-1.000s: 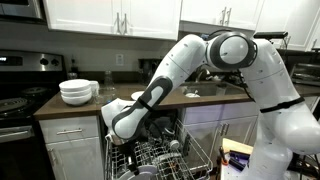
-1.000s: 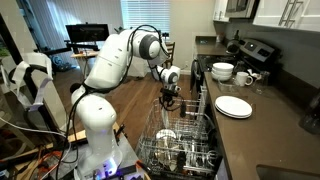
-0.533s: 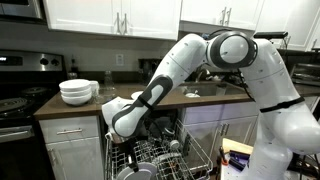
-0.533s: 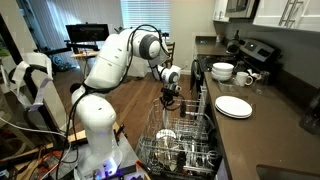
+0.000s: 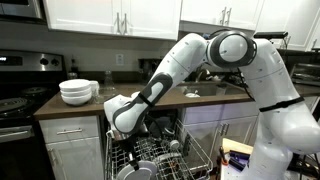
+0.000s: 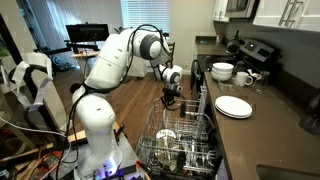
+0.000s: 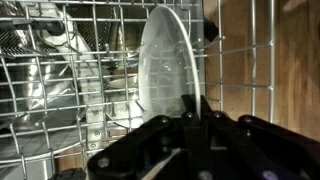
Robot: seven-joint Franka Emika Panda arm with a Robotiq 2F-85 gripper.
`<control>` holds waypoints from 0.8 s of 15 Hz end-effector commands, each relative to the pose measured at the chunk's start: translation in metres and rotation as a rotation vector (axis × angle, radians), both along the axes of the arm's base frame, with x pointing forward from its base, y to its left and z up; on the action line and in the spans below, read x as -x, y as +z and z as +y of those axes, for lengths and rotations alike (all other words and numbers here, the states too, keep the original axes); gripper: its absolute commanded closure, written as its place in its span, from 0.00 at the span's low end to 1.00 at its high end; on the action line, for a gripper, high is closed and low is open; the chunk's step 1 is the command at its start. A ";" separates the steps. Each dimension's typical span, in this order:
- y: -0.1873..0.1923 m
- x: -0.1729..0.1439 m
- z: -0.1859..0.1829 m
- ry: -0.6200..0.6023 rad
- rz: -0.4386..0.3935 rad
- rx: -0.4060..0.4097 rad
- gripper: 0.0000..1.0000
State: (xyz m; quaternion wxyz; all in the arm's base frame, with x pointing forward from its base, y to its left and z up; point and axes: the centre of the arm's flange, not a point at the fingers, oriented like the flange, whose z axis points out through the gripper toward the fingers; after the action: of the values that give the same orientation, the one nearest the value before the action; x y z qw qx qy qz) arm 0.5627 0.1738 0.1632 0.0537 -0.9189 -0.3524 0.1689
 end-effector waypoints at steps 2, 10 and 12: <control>0.032 0.005 -0.012 0.015 0.065 -0.069 0.93; 0.061 0.010 -0.032 0.009 0.153 -0.028 0.93; 0.070 0.012 -0.033 0.010 0.158 -0.021 0.93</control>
State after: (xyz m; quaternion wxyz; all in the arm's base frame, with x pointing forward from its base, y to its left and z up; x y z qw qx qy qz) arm 0.5554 0.1448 0.2059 0.0779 -0.9057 -0.3487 0.2280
